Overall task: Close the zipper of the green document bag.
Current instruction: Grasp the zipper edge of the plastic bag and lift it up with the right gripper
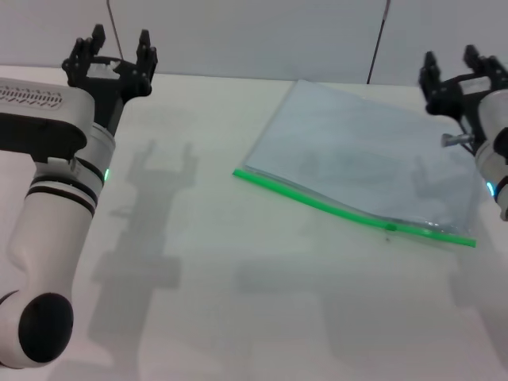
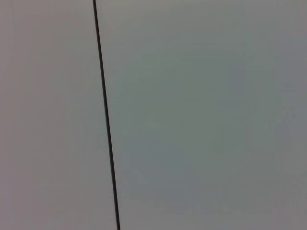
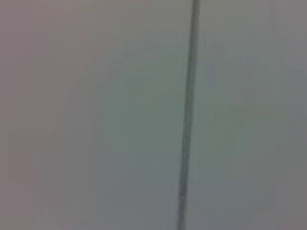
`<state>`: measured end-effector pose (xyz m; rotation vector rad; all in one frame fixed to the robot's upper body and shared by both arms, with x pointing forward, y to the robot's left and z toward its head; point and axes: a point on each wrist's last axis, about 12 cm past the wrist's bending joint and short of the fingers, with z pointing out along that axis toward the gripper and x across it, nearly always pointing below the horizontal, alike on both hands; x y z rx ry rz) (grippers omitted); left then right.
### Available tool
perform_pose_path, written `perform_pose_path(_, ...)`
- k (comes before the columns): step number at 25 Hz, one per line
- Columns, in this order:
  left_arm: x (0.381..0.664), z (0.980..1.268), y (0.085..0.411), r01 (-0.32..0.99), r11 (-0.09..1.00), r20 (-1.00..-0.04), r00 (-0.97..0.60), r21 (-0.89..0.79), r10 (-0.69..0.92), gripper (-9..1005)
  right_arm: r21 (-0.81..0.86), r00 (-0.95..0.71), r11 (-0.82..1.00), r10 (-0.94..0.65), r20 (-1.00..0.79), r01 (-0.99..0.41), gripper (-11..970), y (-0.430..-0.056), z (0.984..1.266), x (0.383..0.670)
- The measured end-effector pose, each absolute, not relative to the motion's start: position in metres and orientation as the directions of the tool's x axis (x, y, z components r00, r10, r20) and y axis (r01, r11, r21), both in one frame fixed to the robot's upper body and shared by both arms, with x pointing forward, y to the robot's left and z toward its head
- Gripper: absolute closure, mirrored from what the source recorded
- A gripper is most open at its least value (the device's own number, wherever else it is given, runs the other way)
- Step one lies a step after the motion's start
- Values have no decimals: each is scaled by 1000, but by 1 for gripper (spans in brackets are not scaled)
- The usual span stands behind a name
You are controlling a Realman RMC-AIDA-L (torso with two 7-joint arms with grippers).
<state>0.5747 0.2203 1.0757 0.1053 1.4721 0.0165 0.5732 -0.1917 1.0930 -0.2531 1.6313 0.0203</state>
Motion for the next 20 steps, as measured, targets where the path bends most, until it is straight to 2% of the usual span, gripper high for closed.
perform_pose_path(5, 577, 1072, 218, 76, 995, -996, 52, 70, 66, 361, -171, -104, 924, -218, -970, -343, 411, -191, 1106, 569)
perform_pose_path(12, 578, 1069, 217, 99, 993, -997, 20, 70, 69, 361, -205, -193, 800, -369, -909, -564, 410, -214, 1117, 562)
perform_pose_path(20, 578, 1068, 218, 95, 993, -998, 13, 69, 68, 361, -327, -149, 649, -566, -811, -687, 408, -235, 1120, 544)
